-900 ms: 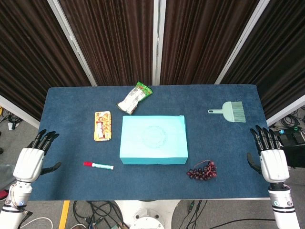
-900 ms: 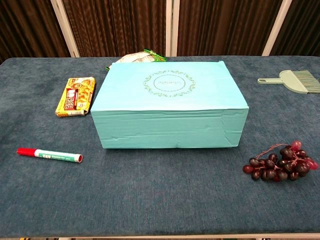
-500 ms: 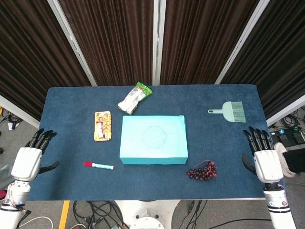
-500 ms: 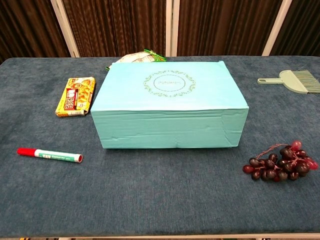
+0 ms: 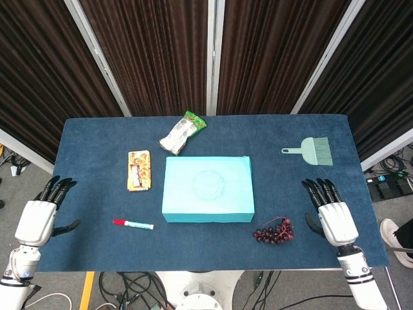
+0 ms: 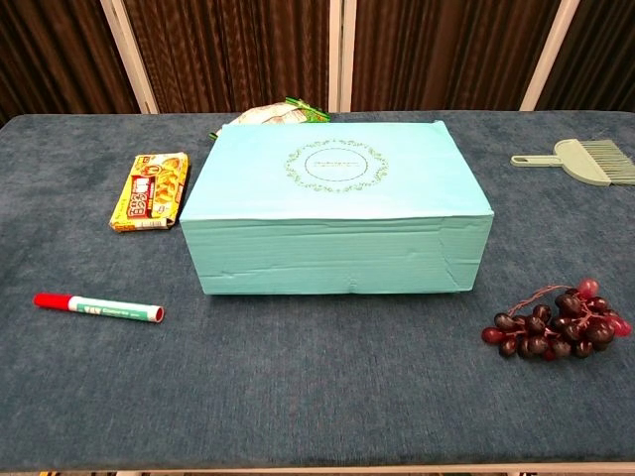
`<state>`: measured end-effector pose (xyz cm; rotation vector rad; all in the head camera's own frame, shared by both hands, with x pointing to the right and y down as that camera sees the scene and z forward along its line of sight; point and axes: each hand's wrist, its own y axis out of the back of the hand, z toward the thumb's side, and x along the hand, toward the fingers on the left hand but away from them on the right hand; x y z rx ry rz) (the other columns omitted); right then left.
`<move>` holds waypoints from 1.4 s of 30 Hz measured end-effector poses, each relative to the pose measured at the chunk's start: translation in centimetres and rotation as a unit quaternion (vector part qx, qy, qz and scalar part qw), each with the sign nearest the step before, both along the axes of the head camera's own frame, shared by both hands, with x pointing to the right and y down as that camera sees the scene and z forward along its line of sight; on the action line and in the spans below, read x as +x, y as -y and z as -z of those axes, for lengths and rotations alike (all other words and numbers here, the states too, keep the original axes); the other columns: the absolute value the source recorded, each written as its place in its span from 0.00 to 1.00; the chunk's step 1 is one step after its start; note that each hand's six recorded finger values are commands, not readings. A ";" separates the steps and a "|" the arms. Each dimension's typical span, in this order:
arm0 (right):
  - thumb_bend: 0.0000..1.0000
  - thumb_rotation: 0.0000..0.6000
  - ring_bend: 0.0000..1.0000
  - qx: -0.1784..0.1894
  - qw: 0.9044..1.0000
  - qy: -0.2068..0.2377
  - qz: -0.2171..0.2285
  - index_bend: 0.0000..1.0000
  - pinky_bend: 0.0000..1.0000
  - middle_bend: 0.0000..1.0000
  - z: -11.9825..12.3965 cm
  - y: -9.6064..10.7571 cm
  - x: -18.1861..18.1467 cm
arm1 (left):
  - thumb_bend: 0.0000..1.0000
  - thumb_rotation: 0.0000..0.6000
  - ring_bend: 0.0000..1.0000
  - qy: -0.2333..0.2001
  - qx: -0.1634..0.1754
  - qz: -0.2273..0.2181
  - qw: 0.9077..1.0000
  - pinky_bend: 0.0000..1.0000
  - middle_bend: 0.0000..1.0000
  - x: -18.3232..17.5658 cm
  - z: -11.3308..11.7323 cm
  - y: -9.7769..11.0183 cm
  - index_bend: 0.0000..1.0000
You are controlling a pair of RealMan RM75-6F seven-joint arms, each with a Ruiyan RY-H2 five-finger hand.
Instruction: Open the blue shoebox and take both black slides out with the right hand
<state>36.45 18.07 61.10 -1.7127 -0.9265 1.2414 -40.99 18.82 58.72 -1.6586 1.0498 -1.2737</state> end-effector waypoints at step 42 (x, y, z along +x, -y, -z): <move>0.02 1.00 0.00 0.083 0.991 -0.031 0.100 0.00 0.00 0.00 -8.7 6.2 -11.7 | 0.11 1.00 0.06 0.012 -0.007 0.015 1.000 0.34 0.14 -2.2 -1.2 0.0 0.15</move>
